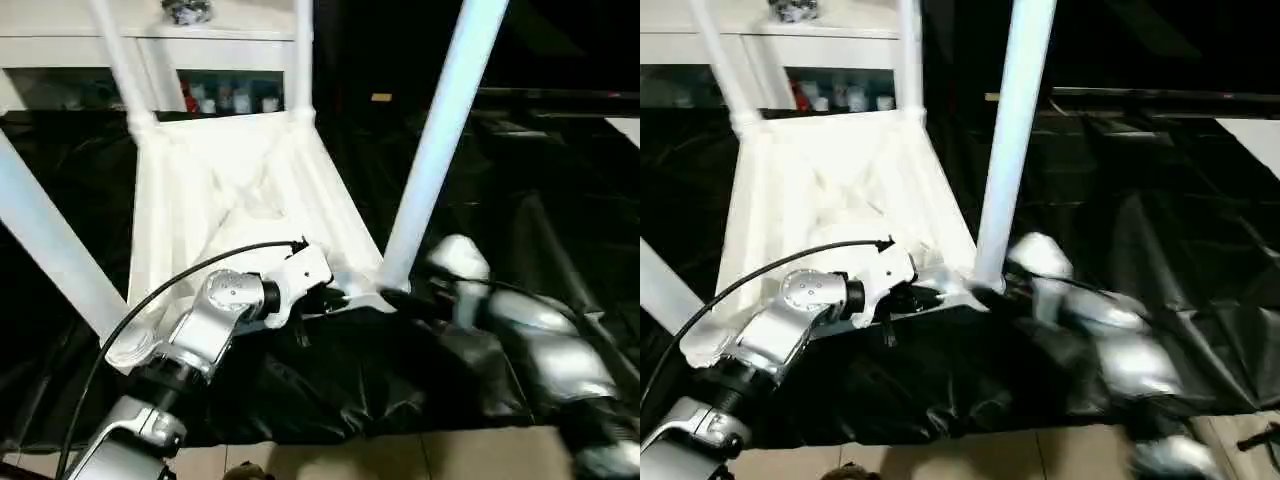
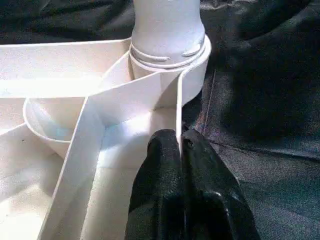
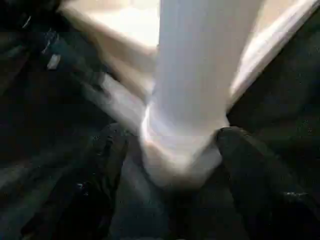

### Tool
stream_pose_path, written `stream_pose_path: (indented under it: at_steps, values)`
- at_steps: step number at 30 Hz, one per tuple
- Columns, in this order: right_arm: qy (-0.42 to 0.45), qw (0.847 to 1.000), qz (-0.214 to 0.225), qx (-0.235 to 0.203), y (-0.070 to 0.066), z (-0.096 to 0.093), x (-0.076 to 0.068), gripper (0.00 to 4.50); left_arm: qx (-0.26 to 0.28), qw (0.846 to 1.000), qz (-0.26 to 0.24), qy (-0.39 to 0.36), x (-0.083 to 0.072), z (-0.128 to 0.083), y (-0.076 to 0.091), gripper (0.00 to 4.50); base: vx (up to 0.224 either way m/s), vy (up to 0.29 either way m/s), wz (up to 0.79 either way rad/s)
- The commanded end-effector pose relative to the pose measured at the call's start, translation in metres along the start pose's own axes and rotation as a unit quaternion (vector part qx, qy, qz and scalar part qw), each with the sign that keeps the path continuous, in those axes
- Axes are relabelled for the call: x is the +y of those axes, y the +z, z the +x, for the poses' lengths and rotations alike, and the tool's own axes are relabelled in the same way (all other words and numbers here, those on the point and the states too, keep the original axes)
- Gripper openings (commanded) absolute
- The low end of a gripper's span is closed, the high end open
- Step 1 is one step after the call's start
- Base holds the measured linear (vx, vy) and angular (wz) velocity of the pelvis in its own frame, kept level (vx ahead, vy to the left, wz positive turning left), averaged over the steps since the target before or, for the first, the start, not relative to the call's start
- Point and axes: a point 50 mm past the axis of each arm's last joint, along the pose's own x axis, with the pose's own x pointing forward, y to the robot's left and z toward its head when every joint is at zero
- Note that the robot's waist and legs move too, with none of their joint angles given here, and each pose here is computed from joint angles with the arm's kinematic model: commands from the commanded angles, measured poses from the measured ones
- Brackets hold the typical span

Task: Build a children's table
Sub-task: Rotate leg to tighten

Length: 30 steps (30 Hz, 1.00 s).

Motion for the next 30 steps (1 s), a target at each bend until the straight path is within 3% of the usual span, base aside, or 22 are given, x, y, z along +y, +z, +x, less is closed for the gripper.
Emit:
stream_pose_path:
  at_steps: [1, 7, 9, 12, 16, 24, 28, 30]
  values:
    - [0.019, 1.0, -0.006, -0.003, 0.004, -0.011, 0.001, 3.15, -0.027, 1.0, 0.006, -0.015, -0.006, 0.002, 0.005, 0.0, 0.0, 0.0, 0.0]
    - [0.049, 0.999, 0.004, 0.0, 0.005, -0.026, 0.01, 3.15, -0.029, 0.999, 0.025, -0.01, -0.009, -0.001, 0.003, 0.0, 0.0, 0.0, 0.0]
    - [0.061, 0.998, 0.007, -0.011, 0.007, -0.02, 0.016, 3.17, -0.059, 0.998, 0.007, 0.003, -0.008, -0.004, 0.009, 0.44, 0.0, 0.0, 0.0]
    - [0.068, 0.998, 0.009, -0.016, 0.008, -0.016, 0.019, 3.17, -0.083, 0.996, -0.004, 0.011, -0.007, -0.006, 0.015, 0.62, 0.0, 0.0, 0.0]
    - [0.088, 0.996, 0.014, -0.024, 0.011, -0.001, 0.027, 3.17, -0.134, 0.989, -0.057, 0.008, -0.014, -0.018, 0.027, 0.92, 0.0, 0.0, 0.0]
    - [0.043, 0.998, 0.014, -0.038, 0.019, 0.02, 0.018, 3.17, -0.119, 0.988, -0.089, 0.035, -0.034, -0.04, 0.007, 1.68, 0.0, 0.0, 0.0]
    - [-0.028, 0.999, 0.022, -0.037, 0.021, 0.035, 0.0, 3.17, -0.117, 0.987, -0.11, 0.027, -0.051, -0.058, 0.0, 1.88, 0.0, 0.0, 0.0]
    - [-0.047, 0.998, 0.026, -0.035, 0.021, 0.039, -0.005, 3.17, -0.114, 0.987, -0.112, 0.026, -0.054, -0.062, -0.002, 2.2, 0.0, 0.0, 0.0]
